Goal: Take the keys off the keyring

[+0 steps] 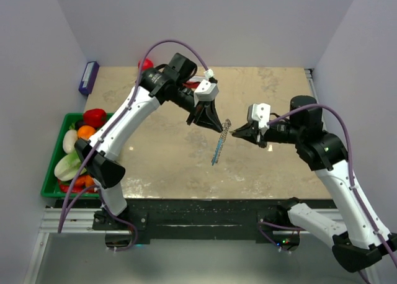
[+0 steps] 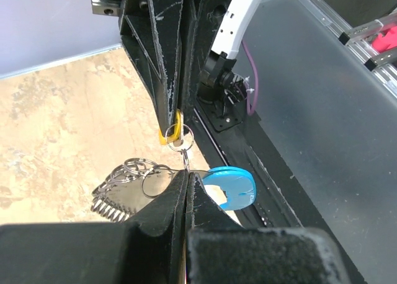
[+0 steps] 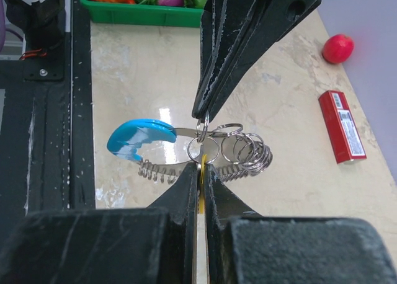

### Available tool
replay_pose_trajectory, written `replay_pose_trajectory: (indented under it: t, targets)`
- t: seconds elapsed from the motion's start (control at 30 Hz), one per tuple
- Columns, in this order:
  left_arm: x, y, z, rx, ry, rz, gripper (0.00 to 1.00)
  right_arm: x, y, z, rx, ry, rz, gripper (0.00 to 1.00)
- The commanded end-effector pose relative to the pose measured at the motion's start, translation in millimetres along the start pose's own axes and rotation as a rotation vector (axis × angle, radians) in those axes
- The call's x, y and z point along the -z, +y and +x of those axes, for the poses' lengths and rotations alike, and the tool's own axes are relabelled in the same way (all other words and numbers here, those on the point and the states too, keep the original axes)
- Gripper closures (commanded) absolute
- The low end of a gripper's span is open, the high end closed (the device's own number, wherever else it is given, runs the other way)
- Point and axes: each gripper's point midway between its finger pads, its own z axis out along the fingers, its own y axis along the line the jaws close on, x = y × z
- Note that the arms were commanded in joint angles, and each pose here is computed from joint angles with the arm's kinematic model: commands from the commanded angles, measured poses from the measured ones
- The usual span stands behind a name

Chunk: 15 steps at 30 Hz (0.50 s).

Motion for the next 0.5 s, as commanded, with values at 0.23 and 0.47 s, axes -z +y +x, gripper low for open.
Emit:
replay_pose_trajectory:
  t: [0.23, 0.47]
  targets:
    - [10, -6, -13, -0.014, 0.004, -0.054, 1.0, 5, 16, 10, 0.013, 0.003, -0.03, 1.0]
    - [9, 1, -12, 0.002, 0.003, -0.072, 1.0, 5, 15, 0, 0.021, -0.019, -0.045, 1.0]
